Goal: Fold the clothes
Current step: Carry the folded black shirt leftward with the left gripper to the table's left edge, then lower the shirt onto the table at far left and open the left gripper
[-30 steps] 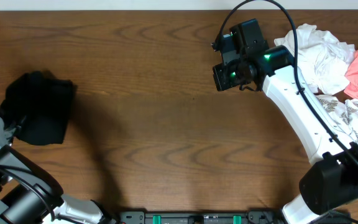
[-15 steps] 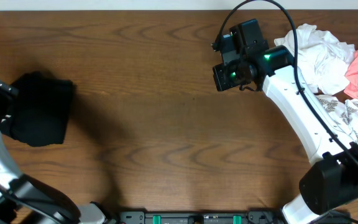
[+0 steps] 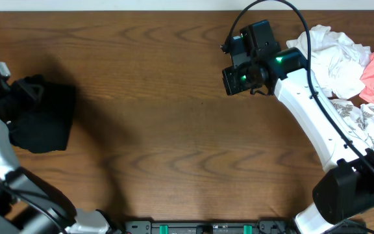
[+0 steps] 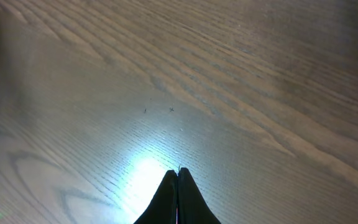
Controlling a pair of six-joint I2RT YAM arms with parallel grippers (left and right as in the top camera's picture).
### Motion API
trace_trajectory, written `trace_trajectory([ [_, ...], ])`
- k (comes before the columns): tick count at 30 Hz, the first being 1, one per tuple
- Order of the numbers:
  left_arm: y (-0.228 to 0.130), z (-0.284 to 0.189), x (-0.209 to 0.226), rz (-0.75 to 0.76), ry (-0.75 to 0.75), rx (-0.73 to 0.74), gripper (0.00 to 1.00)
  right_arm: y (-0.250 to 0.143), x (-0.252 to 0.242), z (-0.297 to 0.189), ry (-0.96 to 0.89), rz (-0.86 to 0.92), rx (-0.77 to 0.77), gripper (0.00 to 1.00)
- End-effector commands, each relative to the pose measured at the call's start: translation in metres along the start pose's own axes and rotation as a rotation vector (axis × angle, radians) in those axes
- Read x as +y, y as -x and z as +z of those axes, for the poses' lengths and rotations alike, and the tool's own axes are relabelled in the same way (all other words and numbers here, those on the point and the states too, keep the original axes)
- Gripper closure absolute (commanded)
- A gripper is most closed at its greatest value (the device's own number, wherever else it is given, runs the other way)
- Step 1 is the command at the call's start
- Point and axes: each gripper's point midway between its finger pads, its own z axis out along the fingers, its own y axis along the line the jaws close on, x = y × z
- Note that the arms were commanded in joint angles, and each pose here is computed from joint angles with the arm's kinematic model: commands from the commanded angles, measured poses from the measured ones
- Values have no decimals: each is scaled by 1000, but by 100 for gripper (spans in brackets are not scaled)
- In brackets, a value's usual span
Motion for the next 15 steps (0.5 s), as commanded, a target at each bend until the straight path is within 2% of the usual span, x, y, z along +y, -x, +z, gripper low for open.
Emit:
trace_trajectory([
  [1, -17, 25, 15, -40, -70, 72, 93, 4, -4, -6, -12, -11, -18, 99],
  [5, -15, 49, 45, -80, -64, 69, 92, 1, -5, -6, -15, -8, -8, 99],
  [9, -1, 76, 60, -41, -132, 14, 92, -4, -5, -6, -15, -3, 14, 98],
  [13, -6, 104, 82, -47, -144, 9, 91, -8, -5, -6, -16, 0, 29, 98],
  [15, -13, 119, 96, -68, -143, 19, 86, -9, -5, -6, -16, 2, 33, 98],
])
